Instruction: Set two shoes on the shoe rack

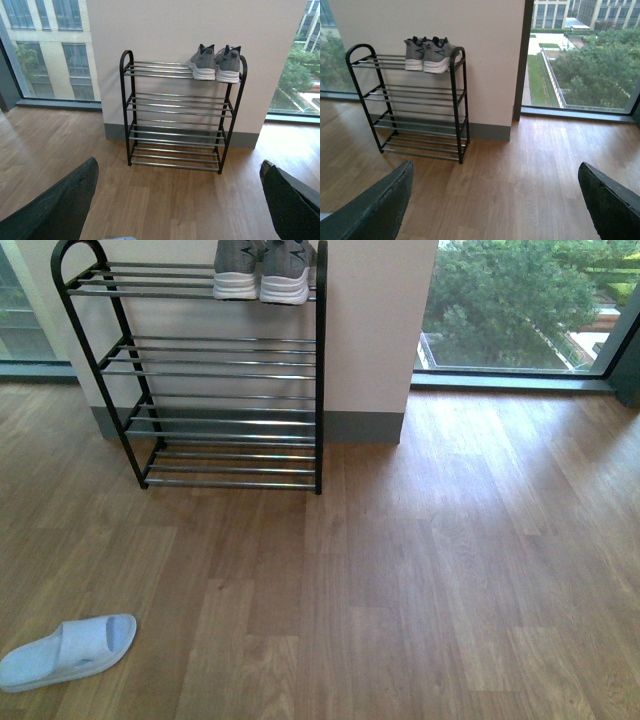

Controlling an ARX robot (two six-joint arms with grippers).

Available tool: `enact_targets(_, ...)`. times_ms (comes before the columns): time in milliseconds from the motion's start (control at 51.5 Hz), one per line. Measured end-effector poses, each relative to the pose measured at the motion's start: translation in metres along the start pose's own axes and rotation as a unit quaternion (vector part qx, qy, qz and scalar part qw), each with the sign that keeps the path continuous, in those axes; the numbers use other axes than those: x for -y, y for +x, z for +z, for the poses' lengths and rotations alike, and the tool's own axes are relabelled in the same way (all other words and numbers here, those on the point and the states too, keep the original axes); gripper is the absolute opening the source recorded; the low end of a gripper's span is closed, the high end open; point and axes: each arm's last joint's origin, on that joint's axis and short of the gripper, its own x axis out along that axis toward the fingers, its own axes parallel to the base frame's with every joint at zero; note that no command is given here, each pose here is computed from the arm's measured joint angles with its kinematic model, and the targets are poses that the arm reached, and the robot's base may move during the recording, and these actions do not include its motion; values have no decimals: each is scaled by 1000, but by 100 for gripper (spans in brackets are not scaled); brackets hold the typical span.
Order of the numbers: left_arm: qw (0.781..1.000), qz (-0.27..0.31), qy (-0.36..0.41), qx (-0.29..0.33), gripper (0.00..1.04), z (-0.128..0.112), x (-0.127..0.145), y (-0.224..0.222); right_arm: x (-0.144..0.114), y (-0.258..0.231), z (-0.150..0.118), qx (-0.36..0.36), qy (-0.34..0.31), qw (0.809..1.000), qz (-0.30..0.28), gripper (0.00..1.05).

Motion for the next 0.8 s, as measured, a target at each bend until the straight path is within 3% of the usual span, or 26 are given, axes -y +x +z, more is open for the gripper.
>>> enact_targets(797,1000,0,0,0,95,0,0,0,0,0,0,0,0,1000,1,95)
